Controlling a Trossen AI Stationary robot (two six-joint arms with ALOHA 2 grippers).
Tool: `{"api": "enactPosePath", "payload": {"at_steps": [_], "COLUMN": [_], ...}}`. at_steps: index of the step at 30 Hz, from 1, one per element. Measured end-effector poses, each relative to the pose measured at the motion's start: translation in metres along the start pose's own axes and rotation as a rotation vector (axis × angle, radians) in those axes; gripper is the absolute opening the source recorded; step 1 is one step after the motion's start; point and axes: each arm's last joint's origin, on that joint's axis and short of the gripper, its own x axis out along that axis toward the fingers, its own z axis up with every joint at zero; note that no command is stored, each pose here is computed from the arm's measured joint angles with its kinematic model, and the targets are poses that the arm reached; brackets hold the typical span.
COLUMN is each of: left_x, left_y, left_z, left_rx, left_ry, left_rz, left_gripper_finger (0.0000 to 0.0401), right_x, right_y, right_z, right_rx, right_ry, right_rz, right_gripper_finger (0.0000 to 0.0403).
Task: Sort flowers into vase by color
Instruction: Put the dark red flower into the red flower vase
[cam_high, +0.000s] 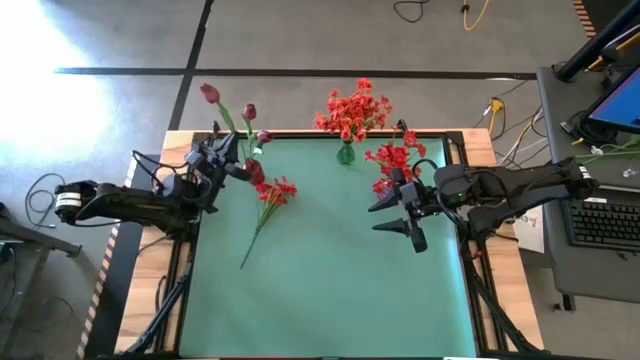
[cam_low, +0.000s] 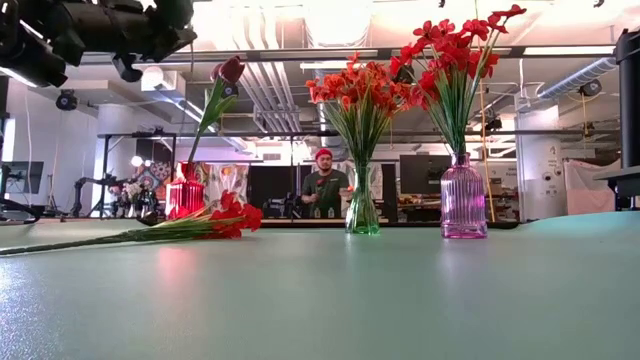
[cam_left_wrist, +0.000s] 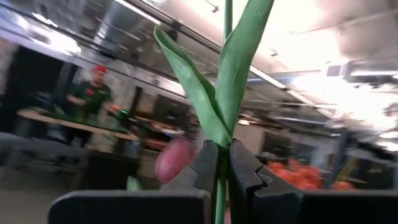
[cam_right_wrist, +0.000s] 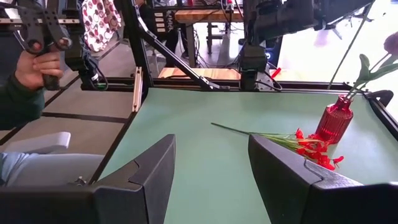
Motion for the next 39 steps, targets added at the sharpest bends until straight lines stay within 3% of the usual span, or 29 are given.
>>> {"api": "enactPosePath", "payload": {"at_steps": [8,23,39], "left_x": [0.006,0.027,0.031], "left_y": [0.007,0.018,0.023], "left_z": [-0.001,-0.021,-0.028], "left_rx": [0.078,0.036,0.014], "left_ry": [-0.022,-0.015,-0.002], "left_rz": [0.07,0.103,0.12], "left_gripper_finger": [0.0,0.0,0.0], "right_x": [0.0,0.0,0.0], "right_y": [0.0,0.0,0.0], "right_z": [0.0,0.003,0.003], "right_rx": [-0.005,-0.004,-0.008], "right_ry": [-0.005,-0.03,-0.031], "right_rz": [0.0,0.002,0.002], "right_gripper_finger": [0.0194,0.0194,0.0194]}}
